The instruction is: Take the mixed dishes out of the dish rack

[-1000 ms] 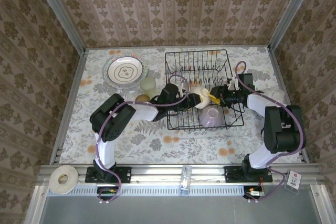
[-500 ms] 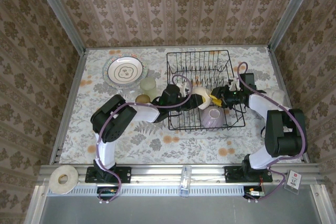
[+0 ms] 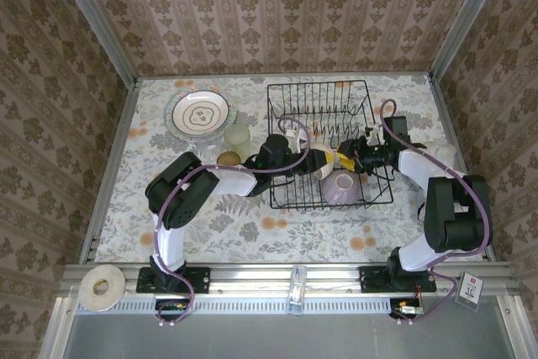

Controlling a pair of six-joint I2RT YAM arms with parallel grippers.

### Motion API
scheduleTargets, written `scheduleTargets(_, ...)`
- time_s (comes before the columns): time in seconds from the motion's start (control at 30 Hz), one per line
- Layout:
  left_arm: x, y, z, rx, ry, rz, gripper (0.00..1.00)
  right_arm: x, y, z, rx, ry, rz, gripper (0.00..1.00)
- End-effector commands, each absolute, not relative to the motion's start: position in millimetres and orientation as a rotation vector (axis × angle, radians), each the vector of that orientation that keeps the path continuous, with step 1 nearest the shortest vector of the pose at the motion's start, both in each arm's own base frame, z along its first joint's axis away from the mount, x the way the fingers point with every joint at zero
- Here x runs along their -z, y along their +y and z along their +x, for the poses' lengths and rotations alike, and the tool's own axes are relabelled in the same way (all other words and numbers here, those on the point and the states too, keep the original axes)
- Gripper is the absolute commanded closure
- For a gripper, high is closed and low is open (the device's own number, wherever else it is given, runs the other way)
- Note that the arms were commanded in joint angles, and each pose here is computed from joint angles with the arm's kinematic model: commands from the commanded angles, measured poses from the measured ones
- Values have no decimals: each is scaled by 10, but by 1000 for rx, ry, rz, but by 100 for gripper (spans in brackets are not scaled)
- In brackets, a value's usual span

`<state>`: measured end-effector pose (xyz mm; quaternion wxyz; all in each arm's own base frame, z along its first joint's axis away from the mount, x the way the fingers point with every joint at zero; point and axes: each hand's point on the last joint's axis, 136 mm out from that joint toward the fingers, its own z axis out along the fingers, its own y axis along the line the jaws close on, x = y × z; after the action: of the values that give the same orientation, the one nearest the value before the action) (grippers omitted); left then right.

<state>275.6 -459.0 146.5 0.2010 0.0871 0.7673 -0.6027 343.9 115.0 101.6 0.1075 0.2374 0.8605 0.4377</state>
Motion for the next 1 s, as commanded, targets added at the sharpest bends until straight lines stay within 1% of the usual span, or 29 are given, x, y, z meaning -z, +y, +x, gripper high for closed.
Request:
scheduleTargets(0.0,-1822,-4695,2780,1741,2008,302,95,-1111,1169,3406,-1282,2540,682,58)
scheduleTargets(0.07,-1836,-4700,2786,1741,2004,306,99,-1119,1169,3399,-1278,2544,675,58)
scheduleTargets(0.1,-1837,-4701,2789,1739,2004,310,100,-1132,1166,3398,-1273,2546,670,58)
scheduleTargets(0.33,-2005,-4699,2743,1691,2002,383,100,-1233,1131,3359,-1229,2542,646,57)
scheduleTargets(0.57,-2278,-4637,2657,1544,1997,508,100,-1359,1079,3316,-1165,2532,623,47)
scheduleTargets(0.6,-2310,-4617,2658,1522,2000,516,100,-1479,1072,3308,-1161,2501,599,45)
scheduleTargets(0.87,-2624,-4511,2573,1384,1985,629,100,-1909,990,3224,-1069,2422,519,30)
scheduleTargets(0.97,-2763,-4462,2516,1323,1979,677,100,-2015,963,3174,-1038,2408,502,25)
